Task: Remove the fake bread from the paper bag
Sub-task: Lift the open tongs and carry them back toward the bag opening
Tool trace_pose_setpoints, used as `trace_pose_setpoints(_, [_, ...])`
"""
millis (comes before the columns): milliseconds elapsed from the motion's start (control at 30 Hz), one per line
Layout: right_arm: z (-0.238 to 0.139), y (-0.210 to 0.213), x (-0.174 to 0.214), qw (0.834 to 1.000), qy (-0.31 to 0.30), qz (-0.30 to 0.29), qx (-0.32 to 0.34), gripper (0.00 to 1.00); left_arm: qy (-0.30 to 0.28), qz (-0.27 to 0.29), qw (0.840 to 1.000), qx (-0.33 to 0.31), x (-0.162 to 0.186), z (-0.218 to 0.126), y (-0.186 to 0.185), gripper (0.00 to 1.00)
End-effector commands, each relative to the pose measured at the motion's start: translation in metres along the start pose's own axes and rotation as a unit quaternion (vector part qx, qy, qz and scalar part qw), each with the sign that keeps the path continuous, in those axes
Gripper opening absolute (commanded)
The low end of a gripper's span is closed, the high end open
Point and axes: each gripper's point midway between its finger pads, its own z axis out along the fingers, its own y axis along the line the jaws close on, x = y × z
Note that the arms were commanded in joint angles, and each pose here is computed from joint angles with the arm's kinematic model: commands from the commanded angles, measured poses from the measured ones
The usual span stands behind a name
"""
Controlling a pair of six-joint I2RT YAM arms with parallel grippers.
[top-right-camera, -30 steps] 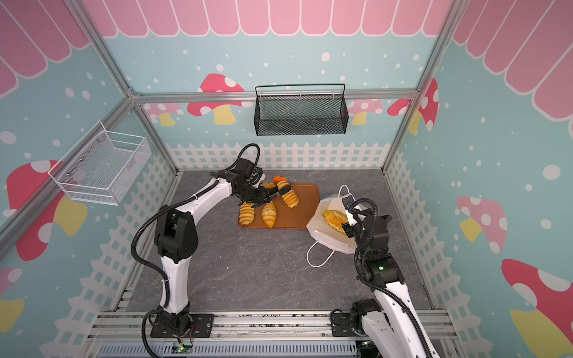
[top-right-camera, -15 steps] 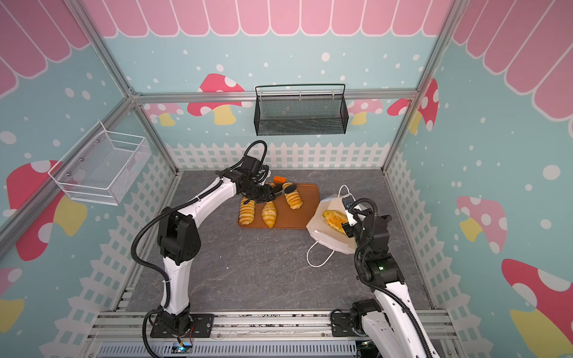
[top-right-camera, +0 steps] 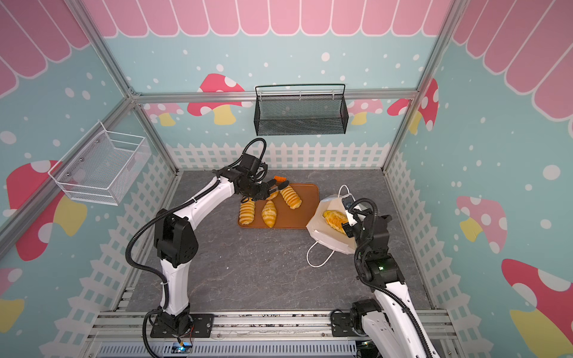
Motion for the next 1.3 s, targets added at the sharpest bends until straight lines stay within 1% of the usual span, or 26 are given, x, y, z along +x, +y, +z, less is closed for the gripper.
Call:
trace_pose_setpoints(0, [-0.004, -0.007, -0.019, 1.000, -0.025, -0.003, 0.004, 0.00, -0.057, 0.024, 0.998, 0.014, -0.026, -0.046, -0.014, 0.45])
trace_pose_setpoints(100, [-0.004, -0.008, -0.023, 1.000, -0.027, -0.003, 0.003, 0.00, -0.075, 0.042, 0.996, 0.026, -0.029, -0.069, -0.023, 0.43])
trace_pose_setpoints(200, [-0.004, -0.006, -0.025, 1.000, -0.031, -0.002, -0.003, 0.00, -0.093, 0.073, 0.992, 0.042, -0.026, -0.097, -0.036, 0.41])
trace_pose_setpoints(333, [-0.003, 0.001, -0.025, 0.999, -0.035, 0.002, -0.022, 0.00, -0.121, 0.141, 0.981, 0.048, -0.013, -0.137, -0.059, 0.41])
trace_pose_setpoints(433, [-0.002, 0.004, -0.026, 0.999, -0.037, 0.004, -0.030, 0.00, -0.137, 0.197, 0.969, 0.054, 0.006, -0.156, -0.078, 0.41])
trace_pose_setpoints(567, [-0.002, 0.004, -0.026, 0.999, -0.038, 0.002, -0.031, 0.00, -0.163, 0.273, 0.946, 0.056, 0.036, -0.177, -0.106, 0.41])
trace_pose_setpoints(767, [-0.004, 0.004, -0.027, 0.999, -0.040, 0.003, -0.030, 0.00, -0.195, 0.397, 0.896, 0.036, 0.084, -0.203, -0.146, 0.40])
trace_pose_setpoints(833, [-0.005, 0.005, -0.024, 0.999, -0.041, 0.007, -0.029, 0.00, -0.199, 0.421, 0.884, 0.041, 0.097, -0.210, -0.157, 0.39])
trace_pose_setpoints(967, [-0.005, 0.009, -0.021, 0.998, -0.041, 0.015, -0.037, 0.00, -0.203, 0.442, 0.872, 0.059, 0.114, -0.213, -0.177, 0.37])
trace_pose_setpoints(1133, [-0.006, 0.009, -0.021, 0.998, -0.044, 0.016, -0.037, 0.00, -0.170, 0.458, 0.871, 0.045, 0.119, -0.182, -0.189, 0.37])
trace_pose_setpoints(1200, [-0.008, 0.010, -0.023, 0.998, -0.048, 0.017, -0.040, 0.00, -0.166, 0.482, 0.859, 0.043, 0.117, -0.175, -0.198, 0.36])
trace_pose_setpoints(1267, [-0.009, 0.011, -0.022, 0.998, -0.047, 0.019, -0.043, 0.00, -0.166, 0.489, 0.855, 0.045, 0.114, -0.171, -0.209, 0.36])
